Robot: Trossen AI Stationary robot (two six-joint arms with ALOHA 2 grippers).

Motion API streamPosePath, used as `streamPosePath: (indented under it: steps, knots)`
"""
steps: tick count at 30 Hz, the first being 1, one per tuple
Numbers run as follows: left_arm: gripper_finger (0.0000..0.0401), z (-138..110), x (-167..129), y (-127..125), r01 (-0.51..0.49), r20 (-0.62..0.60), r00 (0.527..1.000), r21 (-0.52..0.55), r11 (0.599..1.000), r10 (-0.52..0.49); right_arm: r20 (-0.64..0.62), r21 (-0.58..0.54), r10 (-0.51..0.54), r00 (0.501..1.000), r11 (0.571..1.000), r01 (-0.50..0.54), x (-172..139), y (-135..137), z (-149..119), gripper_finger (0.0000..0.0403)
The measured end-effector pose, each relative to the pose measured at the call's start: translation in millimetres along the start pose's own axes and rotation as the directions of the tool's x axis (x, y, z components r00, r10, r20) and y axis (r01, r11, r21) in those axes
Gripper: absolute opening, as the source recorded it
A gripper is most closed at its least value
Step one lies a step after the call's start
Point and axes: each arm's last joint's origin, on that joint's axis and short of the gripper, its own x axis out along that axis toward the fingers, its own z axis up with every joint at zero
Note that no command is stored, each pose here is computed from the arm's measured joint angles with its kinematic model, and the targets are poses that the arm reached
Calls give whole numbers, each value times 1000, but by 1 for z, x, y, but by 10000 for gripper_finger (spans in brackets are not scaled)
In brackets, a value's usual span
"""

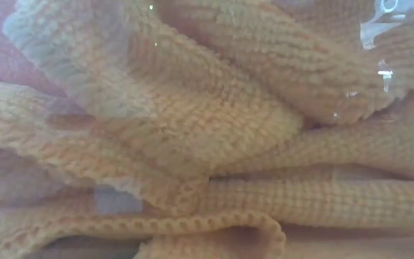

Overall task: Sort microfiber towel by color & place in baskets
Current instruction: Put the yellow towel into the bottom transparent bin, then put the green towel into the top transparent bin

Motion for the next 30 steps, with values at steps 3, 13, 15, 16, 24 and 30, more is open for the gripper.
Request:
streamPosePath:
  steps: [3,13,15,16,24,30]
  knots:
    - [114,6,-10,-3,9,-9,1000,11,1000,-9,2,1,2,1000,1000,-2,0,0,0,0]
    - [53,12,-66,-7,-77,76,995,126,989,67,6,10,10,1000,1000,-10,0,1,1,0]
    - [43,13,-75,-5,-128,108,988,179,975,110,8,17,12,1000,1000,-12,0,1,1,0]
    - [38,15,-79,-2,-161,122,983,200,966,139,12,19,14,1000,1000,-15,0,1,2,0]
    - [9,24,-126,13,-480,383,859,380,791,338,35,91,39,999,995,-42,3,-1,12,0]
    - [8,39,-160,37,-553,452,821,474,686,350,94,195,89,992,975,-106,0,-13,30,0]
